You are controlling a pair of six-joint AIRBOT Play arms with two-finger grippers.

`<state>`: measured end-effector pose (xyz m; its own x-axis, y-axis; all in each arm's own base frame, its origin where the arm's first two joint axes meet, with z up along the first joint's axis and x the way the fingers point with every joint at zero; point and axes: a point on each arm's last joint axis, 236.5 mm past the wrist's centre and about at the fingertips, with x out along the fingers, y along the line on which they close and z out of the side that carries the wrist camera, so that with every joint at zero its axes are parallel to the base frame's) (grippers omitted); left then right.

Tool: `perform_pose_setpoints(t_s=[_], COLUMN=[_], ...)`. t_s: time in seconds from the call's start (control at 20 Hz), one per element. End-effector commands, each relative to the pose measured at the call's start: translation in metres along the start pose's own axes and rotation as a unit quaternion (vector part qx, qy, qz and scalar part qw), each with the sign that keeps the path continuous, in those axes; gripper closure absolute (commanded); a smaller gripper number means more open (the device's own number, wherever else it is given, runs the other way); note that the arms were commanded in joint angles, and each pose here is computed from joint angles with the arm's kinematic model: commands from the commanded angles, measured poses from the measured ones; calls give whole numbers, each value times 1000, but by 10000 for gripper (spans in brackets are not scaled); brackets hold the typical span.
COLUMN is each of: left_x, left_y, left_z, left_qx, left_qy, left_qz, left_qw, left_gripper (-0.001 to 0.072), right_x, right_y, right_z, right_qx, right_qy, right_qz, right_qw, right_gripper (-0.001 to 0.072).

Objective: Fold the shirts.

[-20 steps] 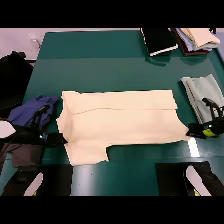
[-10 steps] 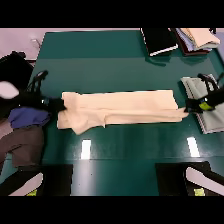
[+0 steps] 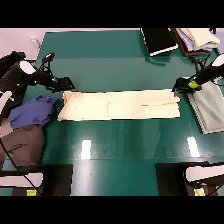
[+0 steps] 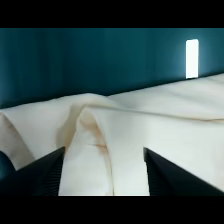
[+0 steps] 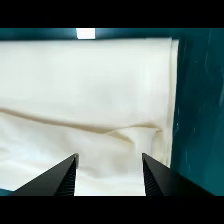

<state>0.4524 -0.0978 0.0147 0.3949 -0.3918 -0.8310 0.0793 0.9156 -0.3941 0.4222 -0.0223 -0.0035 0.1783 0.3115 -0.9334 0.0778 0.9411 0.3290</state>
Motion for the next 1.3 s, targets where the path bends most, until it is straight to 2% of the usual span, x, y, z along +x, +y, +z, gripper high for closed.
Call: perform_pose_setpoints(t_s=[0.0,0.05,0.1,0.2,0.45,0.6,0.75,0.9,0.95,1.0,1.25], left_x=[4,4,3,4,21,33,40,53,60,69,114], left_y=[-4,-6,-10,-22,-81,-123,-162,-185,-189,-193,-213], left_z=[-8,-13,-16,-18,-27,-30,-38,-44,-47,-51,-65], left_qx=[-17,-18,-19,-24,20,38,55,60,55,55,66], left_qy=[24,35,42,47,44,24,12,2,3,7,47], left_qz=[-11,-15,-22,-42,-67,-82,-100,-110,-110,-111,-118], left_qw=[1000,999,999,998,997,996,993,992,992,992,990], left_gripper=[377,599,683,684,684,684,685,685,685,685,685], right_x=[-9,-12,-14,-9,26,51,71,77,76,70,-19], right_y=[-1,-12,-24,-50,-66,-51,-31,-14,-6,2,65], right_z=[9,2,-5,-27,-66,-75,-58,-38,-35,-32,5], right_qx=[8,18,33,74,152,156,144,116,102,85,-19], right_qy=[-3,7,13,36,39,56,50,32,33,35,-34], right_qz=[58,60,62,70,159,195,208,199,200,204,221], right_qw=[998,998,997,994,975,967,966,973,974,975,974], right_gripper=[196,185,170,126,127,128,146,451,593,693,692])
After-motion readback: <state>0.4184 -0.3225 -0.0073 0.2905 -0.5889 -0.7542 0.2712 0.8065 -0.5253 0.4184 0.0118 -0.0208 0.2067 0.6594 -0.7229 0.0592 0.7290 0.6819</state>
